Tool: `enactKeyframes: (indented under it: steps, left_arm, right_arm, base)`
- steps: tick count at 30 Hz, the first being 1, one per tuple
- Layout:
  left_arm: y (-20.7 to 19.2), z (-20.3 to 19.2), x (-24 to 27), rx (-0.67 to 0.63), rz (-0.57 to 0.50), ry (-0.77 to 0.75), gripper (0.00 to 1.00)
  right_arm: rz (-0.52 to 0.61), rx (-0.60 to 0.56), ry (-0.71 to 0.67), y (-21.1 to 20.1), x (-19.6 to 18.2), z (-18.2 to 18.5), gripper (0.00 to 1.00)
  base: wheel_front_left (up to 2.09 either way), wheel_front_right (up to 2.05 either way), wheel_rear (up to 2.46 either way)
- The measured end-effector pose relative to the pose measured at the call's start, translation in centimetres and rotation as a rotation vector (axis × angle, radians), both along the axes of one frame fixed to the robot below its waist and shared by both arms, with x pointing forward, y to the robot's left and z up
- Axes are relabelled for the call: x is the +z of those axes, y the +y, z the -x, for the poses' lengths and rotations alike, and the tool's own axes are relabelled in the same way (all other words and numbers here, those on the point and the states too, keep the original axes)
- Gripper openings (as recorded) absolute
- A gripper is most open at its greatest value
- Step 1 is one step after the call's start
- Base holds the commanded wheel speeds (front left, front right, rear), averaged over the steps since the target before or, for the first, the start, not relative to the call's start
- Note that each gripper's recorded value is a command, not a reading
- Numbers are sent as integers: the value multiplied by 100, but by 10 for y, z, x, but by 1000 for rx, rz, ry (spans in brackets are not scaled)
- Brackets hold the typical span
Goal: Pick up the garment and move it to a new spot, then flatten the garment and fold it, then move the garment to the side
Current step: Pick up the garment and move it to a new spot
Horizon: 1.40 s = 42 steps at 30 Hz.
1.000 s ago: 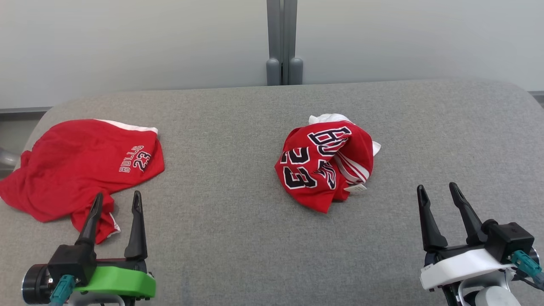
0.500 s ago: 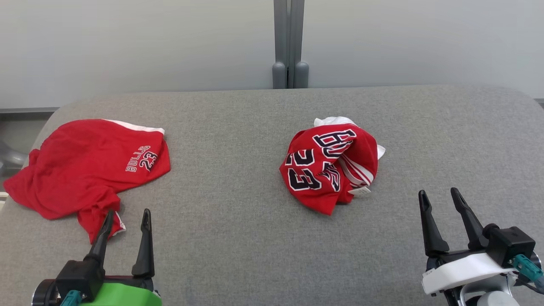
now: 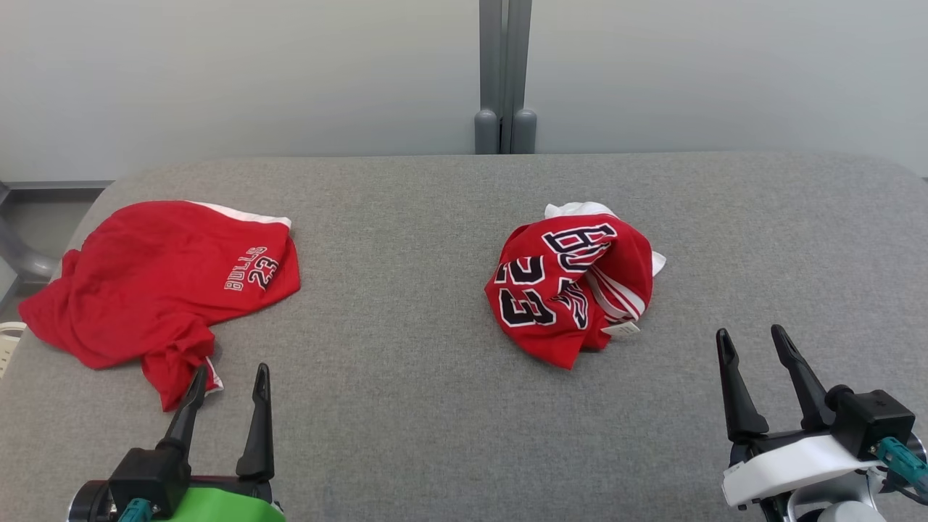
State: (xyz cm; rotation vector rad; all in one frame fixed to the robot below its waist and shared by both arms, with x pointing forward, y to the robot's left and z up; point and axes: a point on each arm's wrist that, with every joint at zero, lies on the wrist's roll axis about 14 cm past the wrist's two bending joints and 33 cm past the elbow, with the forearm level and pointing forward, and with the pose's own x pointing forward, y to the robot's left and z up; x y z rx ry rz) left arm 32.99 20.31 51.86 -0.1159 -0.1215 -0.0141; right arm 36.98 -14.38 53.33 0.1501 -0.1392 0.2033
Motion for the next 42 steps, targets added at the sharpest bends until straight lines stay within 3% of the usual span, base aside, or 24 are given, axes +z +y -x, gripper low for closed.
enactKeyframes:
  steps: [42]
  left_arm:
    - [0, -3, -2, 5, 3, 3, 100]
  right_arm:
    - [16, -30, 13, -11, -2, 3, 100]
  base:
    - [0, 0, 0]
